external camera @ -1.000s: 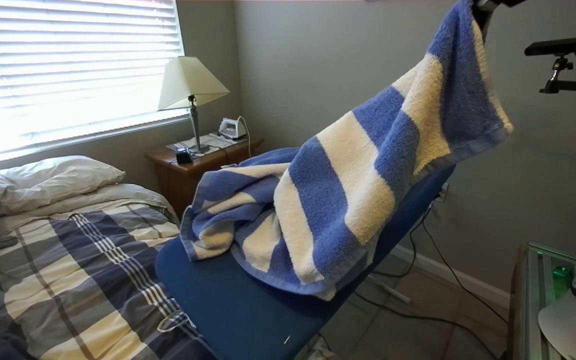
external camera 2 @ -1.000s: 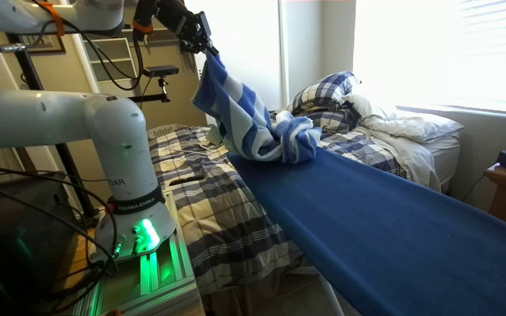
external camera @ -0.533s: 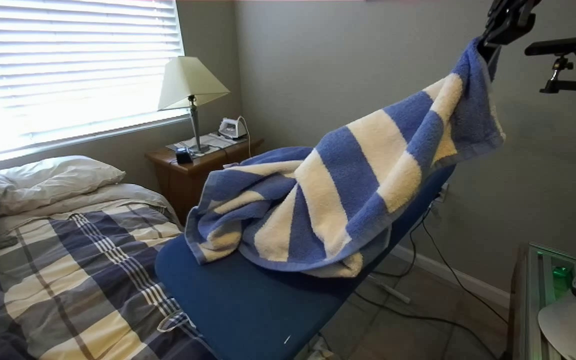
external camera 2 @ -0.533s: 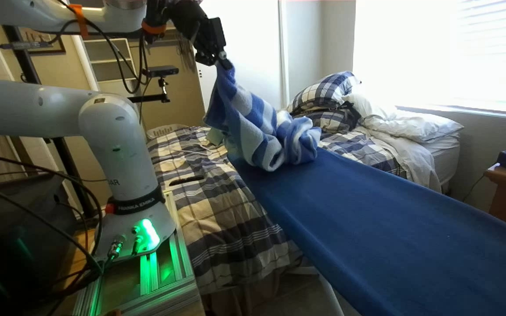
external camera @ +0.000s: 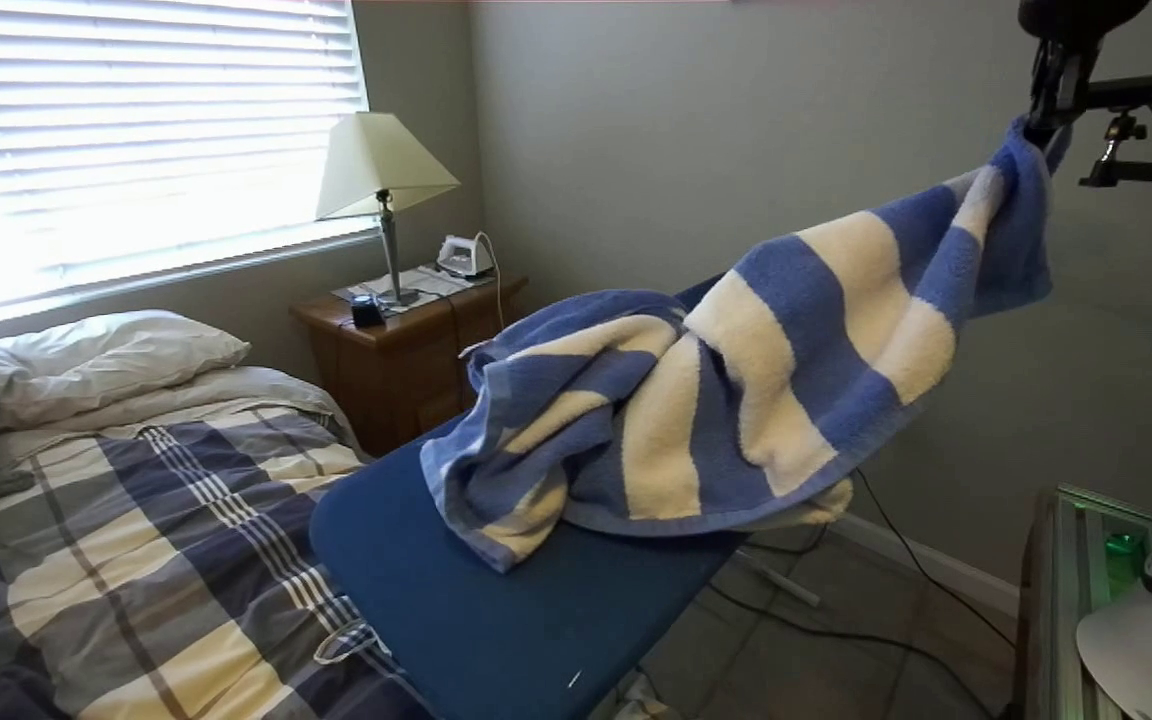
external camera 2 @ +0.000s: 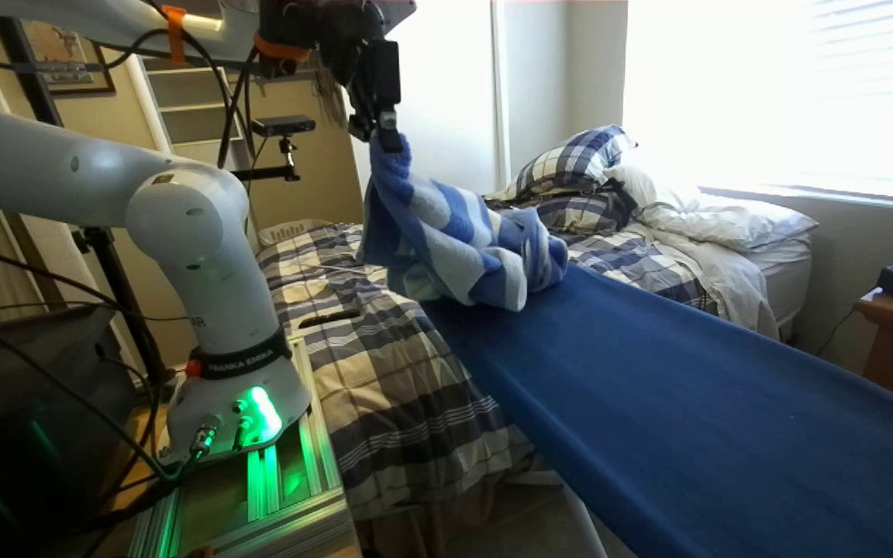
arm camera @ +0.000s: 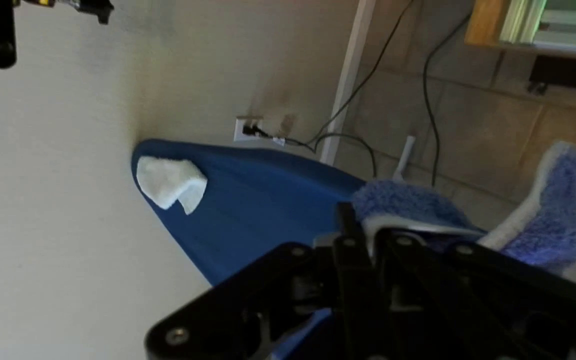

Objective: Lay the towel over the ironing boarding

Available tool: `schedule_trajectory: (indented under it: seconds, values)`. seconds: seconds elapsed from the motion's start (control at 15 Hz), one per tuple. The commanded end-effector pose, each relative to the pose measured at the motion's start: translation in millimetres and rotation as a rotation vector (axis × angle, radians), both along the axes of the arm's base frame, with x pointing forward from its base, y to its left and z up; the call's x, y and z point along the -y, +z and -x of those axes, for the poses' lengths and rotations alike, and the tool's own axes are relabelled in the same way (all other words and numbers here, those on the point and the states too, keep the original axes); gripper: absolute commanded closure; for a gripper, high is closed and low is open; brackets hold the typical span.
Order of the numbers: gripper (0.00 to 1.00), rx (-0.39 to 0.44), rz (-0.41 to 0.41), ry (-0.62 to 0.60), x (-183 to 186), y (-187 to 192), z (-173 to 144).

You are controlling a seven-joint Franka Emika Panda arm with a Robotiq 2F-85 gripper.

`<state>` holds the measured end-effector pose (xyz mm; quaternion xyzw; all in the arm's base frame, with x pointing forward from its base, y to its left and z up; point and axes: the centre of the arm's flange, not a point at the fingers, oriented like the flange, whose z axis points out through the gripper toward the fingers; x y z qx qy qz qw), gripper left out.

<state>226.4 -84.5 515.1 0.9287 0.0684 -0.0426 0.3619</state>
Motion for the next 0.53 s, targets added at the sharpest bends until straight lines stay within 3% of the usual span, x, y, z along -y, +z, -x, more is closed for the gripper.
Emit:
schedule_trajectory:
  seconds: [0.0,0.07,0.13,0.27,0.47]
  values:
    - [0.99,-0.166,0.069,-0.068,34.9,-51.9,4.3]
    - [0.99,-0.216,0.078,-0.063,44.0,-60.7,-3.9]
    - [0.7,-0.223,0.059,-0.04,50.6,-68.3,-11.7]
    - [0.62,-0.18,0.054,0.0,44.9,-78.6,-29.8]
    - [0.42,-0.055,-0.039,0.094,19.0,-73.5,-59.7]
